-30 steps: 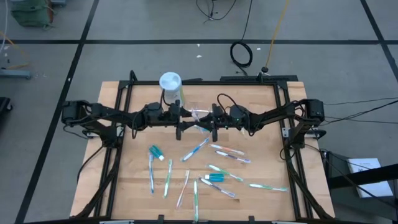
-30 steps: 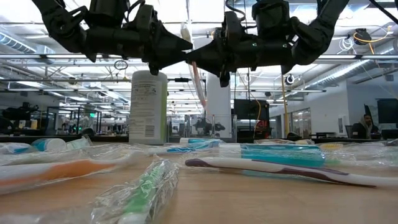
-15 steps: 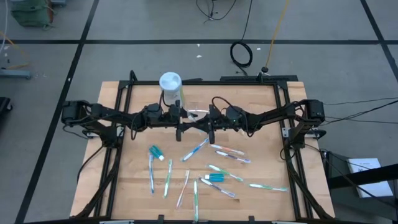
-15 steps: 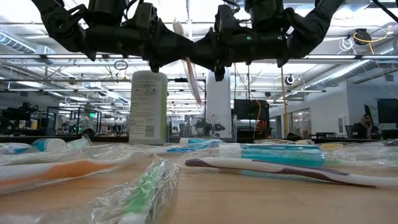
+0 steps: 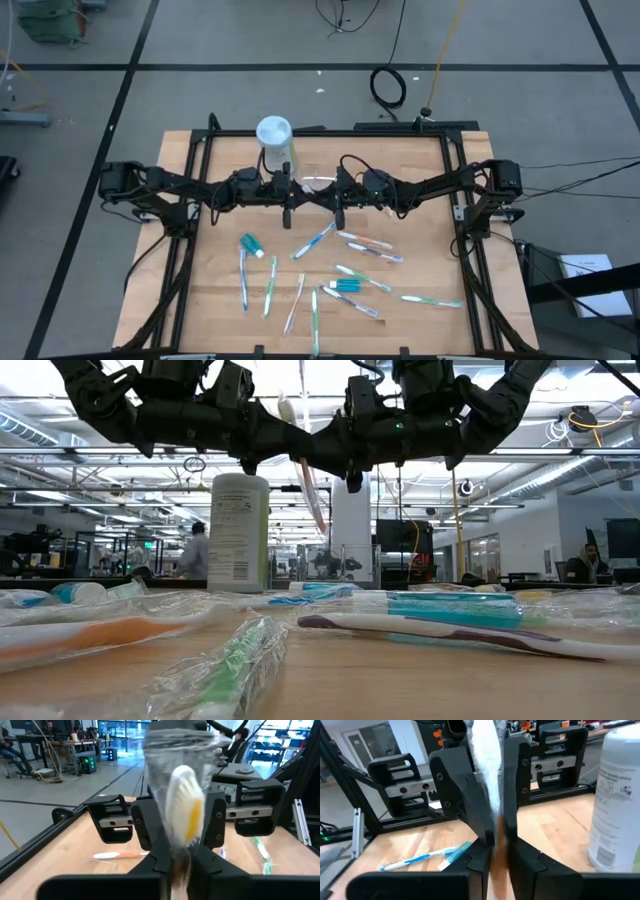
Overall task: Pick & Place toothbrushing station
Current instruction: Put the orange toothbrush into the transparent organizer
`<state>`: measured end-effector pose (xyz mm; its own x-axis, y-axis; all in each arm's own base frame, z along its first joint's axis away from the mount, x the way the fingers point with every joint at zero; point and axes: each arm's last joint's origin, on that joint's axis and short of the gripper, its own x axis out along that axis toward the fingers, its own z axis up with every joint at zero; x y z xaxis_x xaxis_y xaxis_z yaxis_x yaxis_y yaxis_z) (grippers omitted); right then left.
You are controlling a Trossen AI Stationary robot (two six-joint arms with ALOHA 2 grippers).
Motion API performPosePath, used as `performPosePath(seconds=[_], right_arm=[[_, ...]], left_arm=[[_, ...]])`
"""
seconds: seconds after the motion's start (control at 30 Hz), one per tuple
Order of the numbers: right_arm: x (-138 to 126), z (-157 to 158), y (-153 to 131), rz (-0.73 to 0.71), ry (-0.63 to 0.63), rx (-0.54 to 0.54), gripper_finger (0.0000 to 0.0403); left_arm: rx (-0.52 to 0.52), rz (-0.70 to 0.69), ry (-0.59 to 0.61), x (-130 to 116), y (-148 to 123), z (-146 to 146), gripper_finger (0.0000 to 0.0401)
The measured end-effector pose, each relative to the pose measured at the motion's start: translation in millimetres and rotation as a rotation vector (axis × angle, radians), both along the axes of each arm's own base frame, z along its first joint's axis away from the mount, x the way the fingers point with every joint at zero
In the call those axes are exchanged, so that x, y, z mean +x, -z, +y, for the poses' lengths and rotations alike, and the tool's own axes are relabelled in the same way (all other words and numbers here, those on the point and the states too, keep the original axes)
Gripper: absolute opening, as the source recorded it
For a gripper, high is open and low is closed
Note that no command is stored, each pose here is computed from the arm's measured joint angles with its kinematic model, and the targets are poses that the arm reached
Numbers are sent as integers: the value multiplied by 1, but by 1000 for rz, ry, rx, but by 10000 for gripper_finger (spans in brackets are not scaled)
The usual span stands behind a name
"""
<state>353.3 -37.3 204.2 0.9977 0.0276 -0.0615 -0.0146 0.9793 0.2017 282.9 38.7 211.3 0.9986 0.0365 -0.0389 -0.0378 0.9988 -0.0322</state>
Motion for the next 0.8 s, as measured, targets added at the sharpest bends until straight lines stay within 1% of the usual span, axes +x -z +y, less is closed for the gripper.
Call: performPosePath(seconds=[0.07, 0.17, 0.27, 0.33, 0.47, 0.57, 0.67, 0.73, 0.8], right_arm=[[0, -1, 2, 21, 15, 0, 44], [-1, -4, 5, 58, 49, 2, 52], [-2, -6, 8, 92, 50, 9, 69], [-2, -6, 11, 113, 55, 8, 83], [-5, -7, 8, 144, 67, 6, 113], [-13, -8, 1, 207, 61, -14, 131], [-26, -9, -6, 301, 60, -42, 143], [-35, -9, -12, 360, 100, -46, 145], [-43, -9, -18, 384, 148, -42, 145]], left_arm=[[-2, 8, -3, 0, 1, 0, 11], [-2, 25, -12, 0, 3, 1, 13], [22, 42, -42, 0, 4, 1, 30], [52, 69, -74, -1, 6, 2, 34], [76, 97, -122, -1, 8, 4, 19], [74, 108, -145, -2, 9, 5, 8], [77, 115, -191, -4, 6, 5, 17], [81, 122, -243, -7, 4, 7, 23], [85, 112, -289, -11, -2, 9, 24]])
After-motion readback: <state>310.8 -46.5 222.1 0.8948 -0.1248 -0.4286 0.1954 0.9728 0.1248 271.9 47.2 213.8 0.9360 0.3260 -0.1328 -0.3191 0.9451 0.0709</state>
